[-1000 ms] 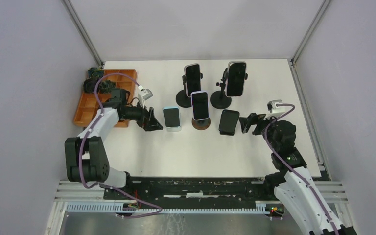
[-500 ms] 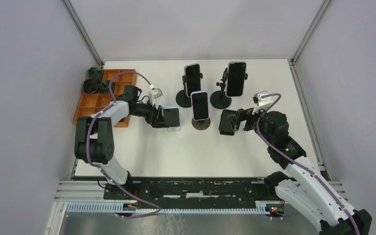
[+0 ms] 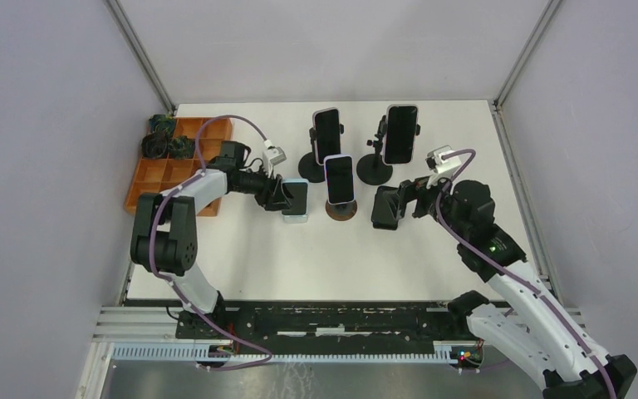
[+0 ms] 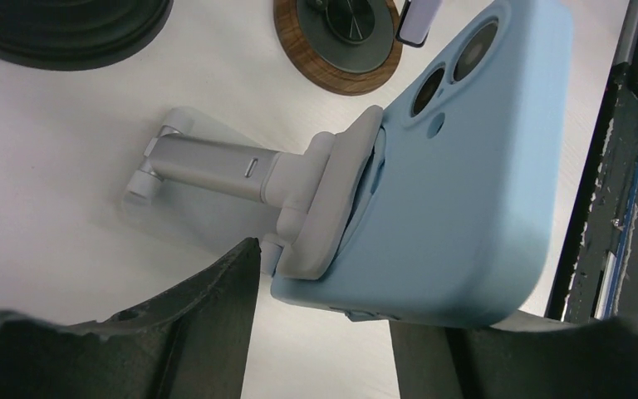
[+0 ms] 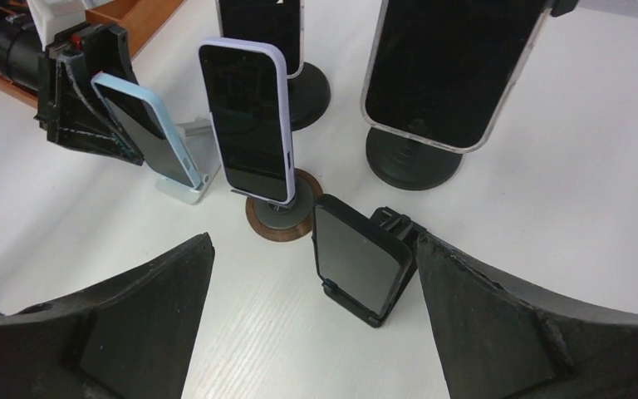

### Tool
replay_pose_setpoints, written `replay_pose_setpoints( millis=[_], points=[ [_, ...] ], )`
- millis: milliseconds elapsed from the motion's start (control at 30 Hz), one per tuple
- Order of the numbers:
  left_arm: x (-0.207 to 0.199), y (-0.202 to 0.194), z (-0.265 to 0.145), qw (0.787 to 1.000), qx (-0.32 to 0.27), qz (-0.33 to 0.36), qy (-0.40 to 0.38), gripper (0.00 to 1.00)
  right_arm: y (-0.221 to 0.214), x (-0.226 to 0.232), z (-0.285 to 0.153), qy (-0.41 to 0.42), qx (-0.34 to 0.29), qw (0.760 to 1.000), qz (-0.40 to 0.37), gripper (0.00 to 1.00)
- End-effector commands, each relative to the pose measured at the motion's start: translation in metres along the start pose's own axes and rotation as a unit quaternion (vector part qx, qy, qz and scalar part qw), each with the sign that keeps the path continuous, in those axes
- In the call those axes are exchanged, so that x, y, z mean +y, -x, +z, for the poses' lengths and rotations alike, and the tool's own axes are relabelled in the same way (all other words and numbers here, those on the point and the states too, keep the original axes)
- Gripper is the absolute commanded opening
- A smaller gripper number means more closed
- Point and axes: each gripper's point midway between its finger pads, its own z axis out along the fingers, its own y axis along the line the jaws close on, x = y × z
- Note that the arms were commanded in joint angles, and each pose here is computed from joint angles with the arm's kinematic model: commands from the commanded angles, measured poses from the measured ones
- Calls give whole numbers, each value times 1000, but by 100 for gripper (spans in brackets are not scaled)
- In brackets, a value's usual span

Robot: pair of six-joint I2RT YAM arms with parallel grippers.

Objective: Remove the phone from the phone stand

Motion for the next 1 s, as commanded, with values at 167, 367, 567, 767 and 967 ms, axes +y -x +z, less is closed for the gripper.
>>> replay_pose_setpoints(
  millis=[167, 367, 567, 767, 967],
  points=[
    [20, 11, 8, 999, 12, 30, 38, 40, 11, 33, 6, 68, -5, 998, -12, 98],
    [15, 6, 3, 998, 35, 30, 31, 9, 5, 54, 11, 99, 6, 995, -16, 98],
    [1, 11, -7, 998, 35, 36, 26, 3, -5, 85, 15, 145, 17, 989, -16, 98],
    [-42, 27, -34, 998, 32, 57, -13, 2, -15, 139, 16, 238, 15, 971, -5, 98],
    [-101, 32, -66, 995, 38, 64, -66, 2, -26, 183, 22, 328, 11, 944, 33, 98]
  ],
)
